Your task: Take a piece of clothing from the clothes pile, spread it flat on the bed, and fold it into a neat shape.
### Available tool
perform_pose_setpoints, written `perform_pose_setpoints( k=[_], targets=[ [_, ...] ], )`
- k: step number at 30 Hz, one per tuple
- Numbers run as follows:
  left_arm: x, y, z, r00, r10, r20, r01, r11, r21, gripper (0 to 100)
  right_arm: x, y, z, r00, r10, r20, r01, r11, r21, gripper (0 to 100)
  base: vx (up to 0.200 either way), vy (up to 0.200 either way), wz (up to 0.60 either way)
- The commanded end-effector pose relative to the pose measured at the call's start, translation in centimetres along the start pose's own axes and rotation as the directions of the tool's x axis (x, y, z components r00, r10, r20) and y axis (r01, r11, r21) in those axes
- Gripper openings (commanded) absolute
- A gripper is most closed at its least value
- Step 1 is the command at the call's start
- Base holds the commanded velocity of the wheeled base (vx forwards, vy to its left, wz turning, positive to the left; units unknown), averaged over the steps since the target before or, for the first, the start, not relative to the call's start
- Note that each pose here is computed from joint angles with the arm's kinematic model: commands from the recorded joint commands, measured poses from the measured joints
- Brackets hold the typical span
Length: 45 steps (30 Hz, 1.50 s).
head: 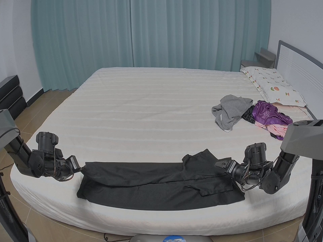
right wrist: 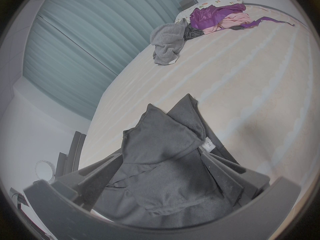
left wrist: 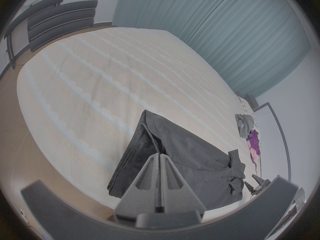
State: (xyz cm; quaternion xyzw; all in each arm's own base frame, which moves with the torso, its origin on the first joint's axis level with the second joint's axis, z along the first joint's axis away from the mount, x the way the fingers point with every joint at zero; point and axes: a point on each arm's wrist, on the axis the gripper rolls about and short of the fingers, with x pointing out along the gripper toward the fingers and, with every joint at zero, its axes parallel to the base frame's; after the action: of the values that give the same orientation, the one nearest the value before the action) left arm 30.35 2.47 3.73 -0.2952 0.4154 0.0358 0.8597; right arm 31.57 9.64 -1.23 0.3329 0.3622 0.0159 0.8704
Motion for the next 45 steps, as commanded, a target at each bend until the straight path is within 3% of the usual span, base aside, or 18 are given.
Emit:
perform_pose_setpoints(
  k=[1,4,19,20,24,32,45],
  targets=[
    [-0.2,-0.1,0.1,1.000,-0.004,0.008,0.004,1.000,0.002,0,1.1,0.2,0.4,1.000,-0.010,0.012,0.010,1.000,0.002,100,0.000,0.000,0.00],
    [-0.2,-0.1,0.2,1.000,-0.004,0.010,0.004,1.000,0.000,0,1.7,-0.1,0.4,0.998,-0.055,0.022,0.055,0.998,0.001,100,0.000,0.000,0.00],
    [-0.2,-0.1,0.1,1.000,-0.004,0.008,0.004,1.000,-0.004,0,4.5,0.1,1.1,0.994,-0.109,0.012,0.109,0.994,-0.021,100,0.000,0.000,0.00],
    [-0.2,-0.1,0.2,1.000,-0.005,0.009,0.005,1.000,-0.004,0,4.7,0.1,1.2,0.993,-0.115,0.018,0.116,0.993,-0.020,0,0.000,0.000,0.00],
    [-0.2,-0.1,0.2,1.000,-0.005,0.009,0.005,1.000,-0.004,0,4.6,0.1,1.3,0.988,-0.143,0.053,0.144,0.989,-0.020,0,0.000,0.000,0.00],
    [0.1,0.2,-0.2,1.000,0.012,-0.004,-0.012,1.000,0.004,0,2.7,1.0,3.4,0.986,-0.112,0.126,0.110,0.994,0.020,0,0.000,0.000,0.00],
    [0.4,0.4,-0.2,1.000,0.018,-0.013,-0.018,1.000,0.003,0,1.5,0.7,3.3,0.989,-0.107,0.107,0.100,0.993,0.062,0,0.000,0.000,0.00]
  ],
)
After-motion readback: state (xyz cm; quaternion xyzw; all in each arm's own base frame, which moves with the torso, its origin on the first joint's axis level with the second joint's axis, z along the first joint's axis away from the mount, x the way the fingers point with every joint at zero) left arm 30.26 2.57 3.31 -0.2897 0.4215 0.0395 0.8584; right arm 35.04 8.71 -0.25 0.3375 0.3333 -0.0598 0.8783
